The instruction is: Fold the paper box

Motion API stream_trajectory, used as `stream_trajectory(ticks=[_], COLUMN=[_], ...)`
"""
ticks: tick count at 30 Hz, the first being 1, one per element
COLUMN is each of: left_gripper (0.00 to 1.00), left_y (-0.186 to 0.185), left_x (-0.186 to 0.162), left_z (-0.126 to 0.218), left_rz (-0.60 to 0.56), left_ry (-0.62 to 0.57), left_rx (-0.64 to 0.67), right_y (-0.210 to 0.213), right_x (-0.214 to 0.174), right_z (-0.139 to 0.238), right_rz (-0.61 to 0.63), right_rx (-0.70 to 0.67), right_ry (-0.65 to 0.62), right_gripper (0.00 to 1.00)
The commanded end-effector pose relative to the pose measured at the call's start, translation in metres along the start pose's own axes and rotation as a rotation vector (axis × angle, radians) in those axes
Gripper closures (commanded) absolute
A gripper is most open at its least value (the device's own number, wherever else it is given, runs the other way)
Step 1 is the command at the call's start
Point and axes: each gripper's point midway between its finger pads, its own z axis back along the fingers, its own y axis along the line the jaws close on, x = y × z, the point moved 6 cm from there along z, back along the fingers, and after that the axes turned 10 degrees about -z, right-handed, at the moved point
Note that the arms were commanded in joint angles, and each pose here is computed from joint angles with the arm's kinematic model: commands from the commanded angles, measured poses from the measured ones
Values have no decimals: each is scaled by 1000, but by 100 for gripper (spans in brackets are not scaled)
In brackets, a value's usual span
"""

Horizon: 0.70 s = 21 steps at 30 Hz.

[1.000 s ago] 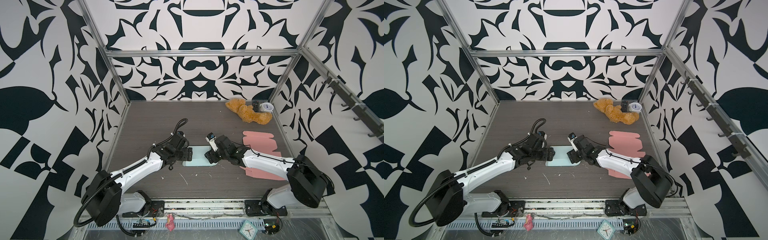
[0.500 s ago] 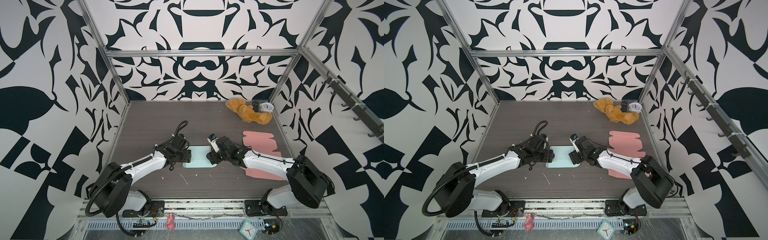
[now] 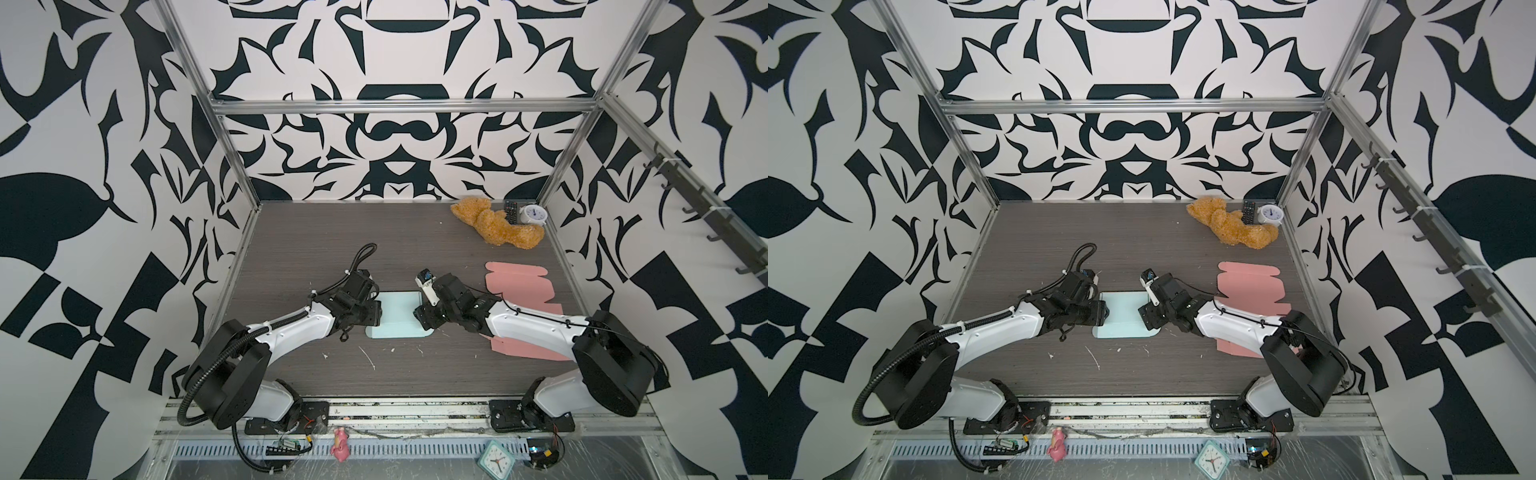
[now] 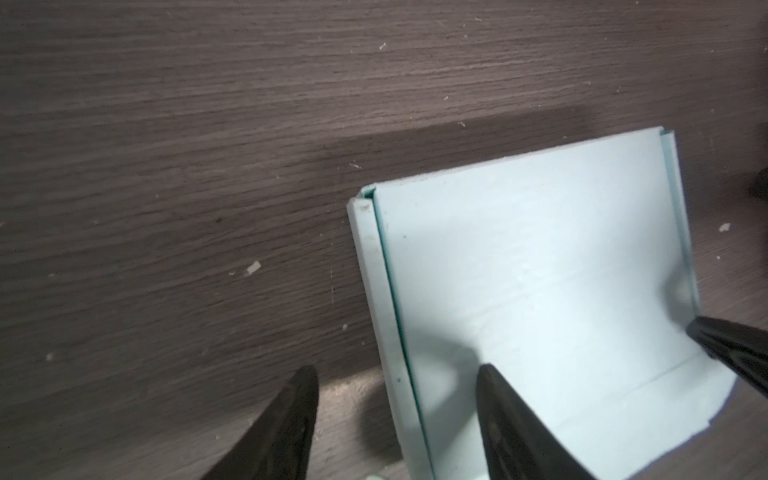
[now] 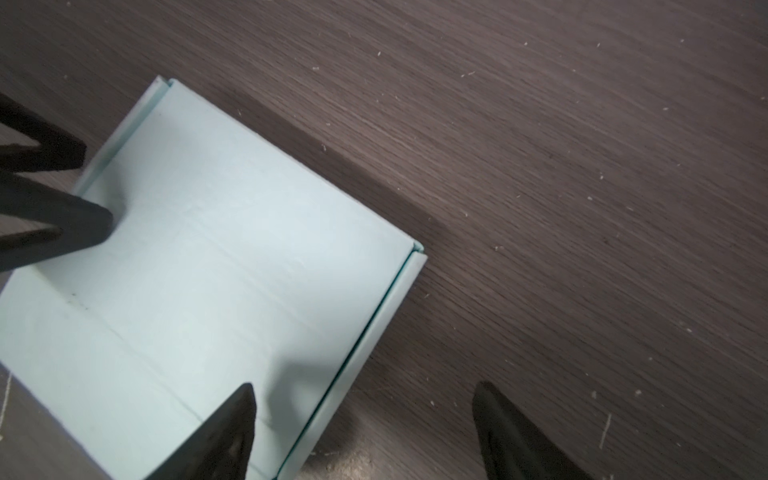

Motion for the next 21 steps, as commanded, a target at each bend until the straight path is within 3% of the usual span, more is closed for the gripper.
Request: stream_trajectory(ticks=[1, 11, 21], left_gripper=[37, 42, 41], left_y=[5, 5, 4], left_x=[-12, -13, -9], left_z=[-7, -11, -3], left_rz=[6, 11, 13], left_ry=[43, 51, 31], left_rx=[13, 14, 7], right_y=[-2, -4, -2], right_x=[3, 3, 15], right_z=[2, 2, 28], right_rz=[-13, -11, -21], right_rx=[-17, -31, -33], right_ry=[-15, -14, -66], right_gripper=[16, 17, 18])
